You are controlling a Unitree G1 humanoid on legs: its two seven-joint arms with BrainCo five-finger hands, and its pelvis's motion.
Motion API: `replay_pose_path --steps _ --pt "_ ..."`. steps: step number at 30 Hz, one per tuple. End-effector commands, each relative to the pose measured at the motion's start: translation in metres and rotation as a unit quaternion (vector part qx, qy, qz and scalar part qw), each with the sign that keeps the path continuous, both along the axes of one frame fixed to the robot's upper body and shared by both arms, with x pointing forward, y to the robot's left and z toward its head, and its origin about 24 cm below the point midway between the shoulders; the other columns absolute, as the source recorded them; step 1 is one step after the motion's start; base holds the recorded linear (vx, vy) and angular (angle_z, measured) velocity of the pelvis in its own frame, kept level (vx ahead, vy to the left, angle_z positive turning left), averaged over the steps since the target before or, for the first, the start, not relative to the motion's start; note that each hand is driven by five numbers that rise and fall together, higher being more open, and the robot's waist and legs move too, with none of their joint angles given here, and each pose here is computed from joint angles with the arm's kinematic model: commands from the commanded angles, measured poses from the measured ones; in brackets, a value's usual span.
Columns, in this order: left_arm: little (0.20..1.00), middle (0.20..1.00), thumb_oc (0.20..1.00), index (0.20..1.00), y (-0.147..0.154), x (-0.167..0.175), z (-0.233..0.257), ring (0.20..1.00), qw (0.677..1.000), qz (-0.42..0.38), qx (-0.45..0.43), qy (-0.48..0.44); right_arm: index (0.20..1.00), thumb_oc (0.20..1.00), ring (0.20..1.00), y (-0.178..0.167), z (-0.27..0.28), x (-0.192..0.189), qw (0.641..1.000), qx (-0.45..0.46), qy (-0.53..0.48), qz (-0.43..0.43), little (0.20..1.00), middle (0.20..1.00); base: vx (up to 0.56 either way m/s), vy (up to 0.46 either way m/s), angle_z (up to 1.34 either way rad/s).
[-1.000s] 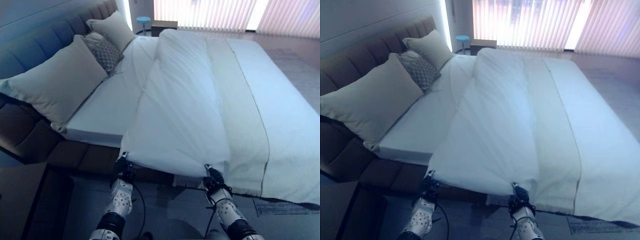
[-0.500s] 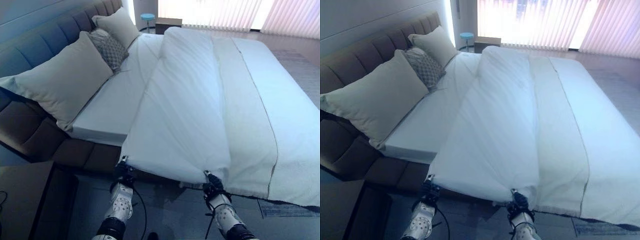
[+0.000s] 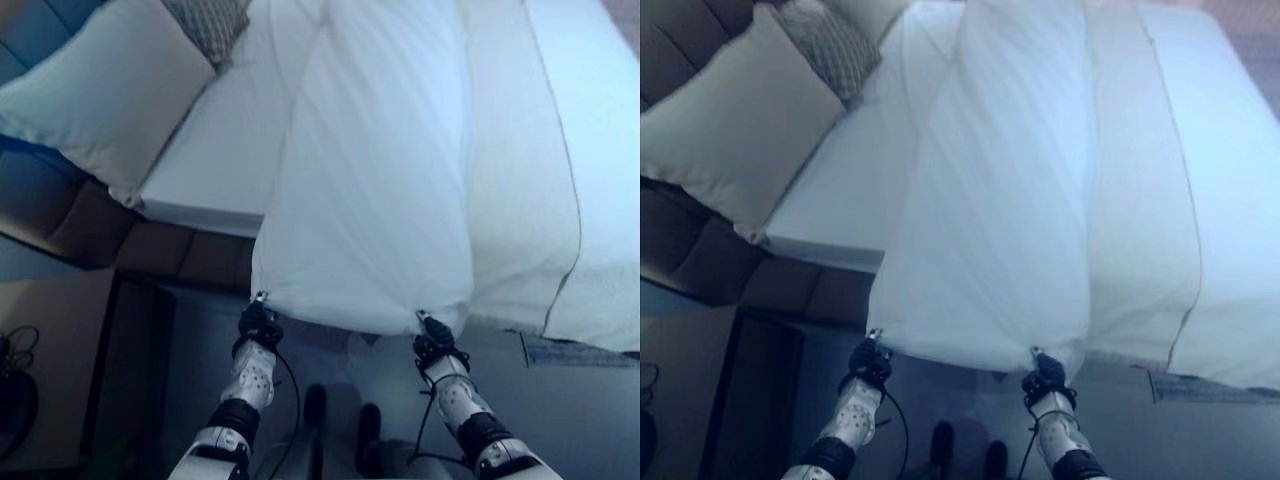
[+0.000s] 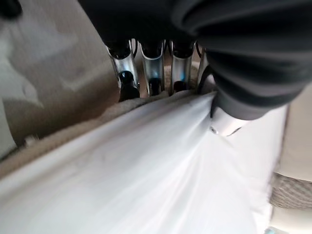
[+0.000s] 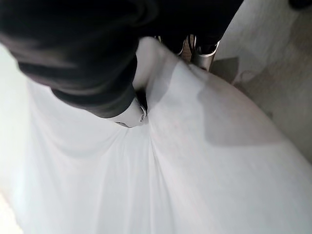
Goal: Make the bed
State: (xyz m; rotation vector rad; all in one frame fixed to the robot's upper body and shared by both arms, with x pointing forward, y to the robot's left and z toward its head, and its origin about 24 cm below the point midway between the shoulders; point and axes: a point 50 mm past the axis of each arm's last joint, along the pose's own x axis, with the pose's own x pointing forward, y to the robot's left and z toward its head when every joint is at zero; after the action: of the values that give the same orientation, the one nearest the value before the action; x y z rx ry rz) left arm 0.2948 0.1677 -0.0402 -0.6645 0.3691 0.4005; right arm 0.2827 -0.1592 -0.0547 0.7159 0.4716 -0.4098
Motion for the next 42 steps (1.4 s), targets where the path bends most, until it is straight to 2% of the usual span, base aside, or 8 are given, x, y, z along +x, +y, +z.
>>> replay_pose_path --steps 1,2,3,4,12,26,34,42 --pt "0.200 0.200 0.200 0.200 0.065 -0.056 -0.041 0.200 0.985 0.092 0.081 0.118 0.200 0.200 0.200 -0.026 -0.014 -0.019 0.996 -0.060 0.044 -0.043 0.200 0.200 0.02 0.088 -0.21" --pt "0.200 0.200 0.200 0.200 0.066 -0.055 -0.041 0.200 0.984 0.088 0.090 0.123 0.200 0.200 0.200 -0.025 -0.012 -0.015 0.996 -0.069 0.043 -0.036 0.200 0.200 0.04 0.090 -0.15" --pt "0.385 0.385 0.385 0.385 0.065 -0.053 -0.040 0.385 0.984 0.083 0.098 0.125 0.573 0.573 0.573 -0.025 -0.010 -0.011 0.996 -0.075 0.042 -0.034 0.573 0.573 0.05 0.096 -0.10" --pt "1.000 1.000 1.000 1.000 0.064 -0.051 -0.040 1.000 0.983 0.071 0.109 0.130 1.000 1.000 1.000 -0.026 -0.010 -0.009 0.995 -0.081 0.048 -0.034 1.000 1.000 0.05 0.098 -0.06" --pt "1.000 1.000 1.000 1.000 0.068 -0.036 -0.034 1.000 0.967 0.018 0.197 0.159 1.000 1.000 1.000 -0.040 -0.011 -0.001 0.986 -0.133 0.095 -0.027 1.000 1.000 0.04 0.046 -0.11" --pt "1.000 1.000 1.000 1.000 0.077 -0.087 -0.069 1.000 0.947 -0.014 0.205 0.245 1.000 1.000 1.000 -0.087 -0.053 -0.069 0.967 -0.155 0.200 -0.044 1.000 1.000 0.00 -0.019 -0.03" --pt "1.000 1.000 1.000 1.000 0.066 -0.056 -0.012 1.000 0.990 -0.071 0.122 -0.006 1.000 1.000 1.000 -0.083 0.033 -0.029 0.957 -0.228 -0.100 0.148 1.000 1.000 -0.03 -0.074 -0.01" --pt "1.000 1.000 1.000 1.000 0.031 0.006 0.063 1.000 0.965 -0.156 0.101 -0.186 1.000 1.000 1.000 -0.061 0.120 0.020 0.904 -0.273 -0.277 0.180 1.000 1.000 -0.05 -0.055 0.22"
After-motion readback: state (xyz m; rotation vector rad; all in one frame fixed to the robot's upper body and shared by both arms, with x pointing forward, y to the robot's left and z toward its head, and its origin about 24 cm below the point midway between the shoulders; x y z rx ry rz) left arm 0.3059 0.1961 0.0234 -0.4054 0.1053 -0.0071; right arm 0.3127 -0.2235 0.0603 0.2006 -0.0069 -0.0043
